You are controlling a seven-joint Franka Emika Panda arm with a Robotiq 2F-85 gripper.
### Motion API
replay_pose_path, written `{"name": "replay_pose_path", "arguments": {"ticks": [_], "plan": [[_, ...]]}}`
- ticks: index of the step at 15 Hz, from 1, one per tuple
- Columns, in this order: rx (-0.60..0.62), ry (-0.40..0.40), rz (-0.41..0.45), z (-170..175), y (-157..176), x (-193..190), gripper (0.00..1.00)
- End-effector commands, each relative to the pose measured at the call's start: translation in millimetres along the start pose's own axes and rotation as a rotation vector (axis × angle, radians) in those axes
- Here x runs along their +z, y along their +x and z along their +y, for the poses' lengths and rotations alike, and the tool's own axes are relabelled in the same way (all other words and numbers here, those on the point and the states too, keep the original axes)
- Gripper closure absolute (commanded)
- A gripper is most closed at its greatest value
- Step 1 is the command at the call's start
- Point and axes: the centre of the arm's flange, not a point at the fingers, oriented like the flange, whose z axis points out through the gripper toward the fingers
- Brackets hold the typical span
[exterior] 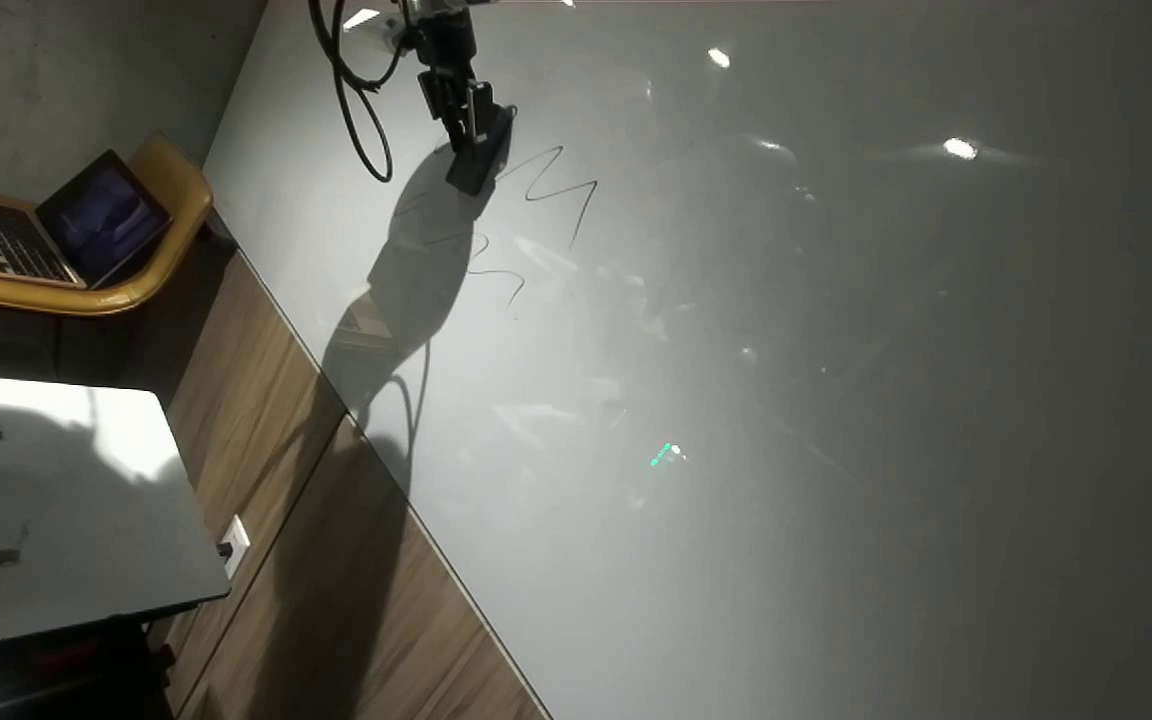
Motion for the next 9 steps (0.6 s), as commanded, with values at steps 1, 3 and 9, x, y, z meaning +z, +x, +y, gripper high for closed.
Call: {"name": "replay_pose_path", "arguments": {"ticks": [1,3,9], "plan": [[0.043,-0.087,0.088,61.1,46.7,18.3,0.72],[0.057,-0.116,0.085,75.5,44.8,19.7,0.72],[0.118,-0.222,0.082,135.3,45.4,23.9,0.72]]}}
